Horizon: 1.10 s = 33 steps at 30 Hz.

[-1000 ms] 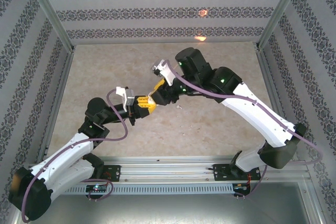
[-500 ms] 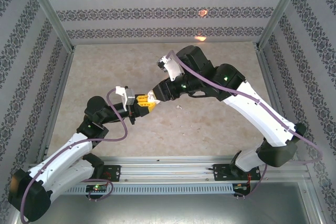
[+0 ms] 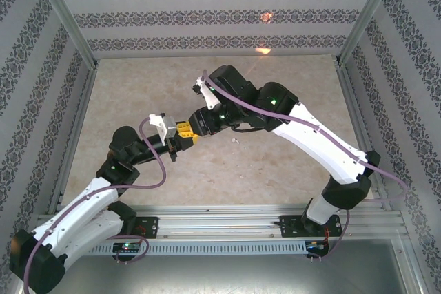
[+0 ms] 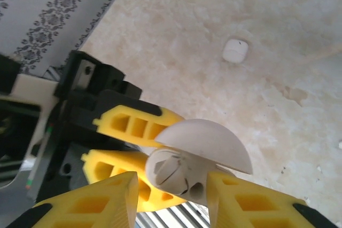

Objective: Insert wireless bluetooth earbuds into charging case

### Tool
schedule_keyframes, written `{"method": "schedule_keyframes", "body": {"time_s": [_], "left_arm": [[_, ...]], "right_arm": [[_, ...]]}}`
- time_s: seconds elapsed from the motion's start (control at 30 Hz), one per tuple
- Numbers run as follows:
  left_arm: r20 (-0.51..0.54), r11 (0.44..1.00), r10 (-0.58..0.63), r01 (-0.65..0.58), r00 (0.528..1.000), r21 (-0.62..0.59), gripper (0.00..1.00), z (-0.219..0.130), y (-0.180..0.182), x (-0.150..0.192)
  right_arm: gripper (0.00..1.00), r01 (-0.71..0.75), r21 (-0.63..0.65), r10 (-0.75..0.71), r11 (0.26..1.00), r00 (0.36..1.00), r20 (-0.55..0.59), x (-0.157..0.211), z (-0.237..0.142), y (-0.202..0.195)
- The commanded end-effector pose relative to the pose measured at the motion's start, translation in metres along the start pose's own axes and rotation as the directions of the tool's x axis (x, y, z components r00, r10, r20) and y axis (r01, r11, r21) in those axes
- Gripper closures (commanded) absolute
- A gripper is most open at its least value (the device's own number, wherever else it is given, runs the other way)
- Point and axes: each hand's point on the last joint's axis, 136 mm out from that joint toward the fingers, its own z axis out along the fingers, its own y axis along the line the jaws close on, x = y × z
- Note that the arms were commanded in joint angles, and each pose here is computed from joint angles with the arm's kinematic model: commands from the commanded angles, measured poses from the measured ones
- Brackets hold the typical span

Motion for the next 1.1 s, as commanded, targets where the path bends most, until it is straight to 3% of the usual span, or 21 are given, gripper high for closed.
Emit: {"method": "schedule_keyframes", "body": {"time_s": [0.0,0.23,0.53,1.07], "left_arm": [[0.016,0.997,0.068,-0.068,0.998,-0.028,1.00,-0.002,0.000,-0.014],[0.016,0.995,0.090,-0.090,0.996,-0.032,1.00,-0.002,0.000,-0.013],[0.004,0.995,0.095,-0.095,0.995,-0.039,1.00,-0.003,0.001,-0.007],[0.027,0.994,0.103,-0.103,0.994,-0.023,1.00,-0.005,-0.003,0.000]], "right_arm": [[0.63,-0.036,0.035,0.036,0.999,0.999,-0.001,-0.001,0.001,-0.001],[0.65,-0.037,0.038,0.038,0.999,0.998,-0.047,0.003,0.017,-0.001],[0.83,-0.019,0.022,0.020,1.000,0.998,-0.053,0.003,0.014,0.004],[0.87,-0.009,0.009,0.009,1.000,0.998,0.055,-0.010,-0.022,0.005]]}}
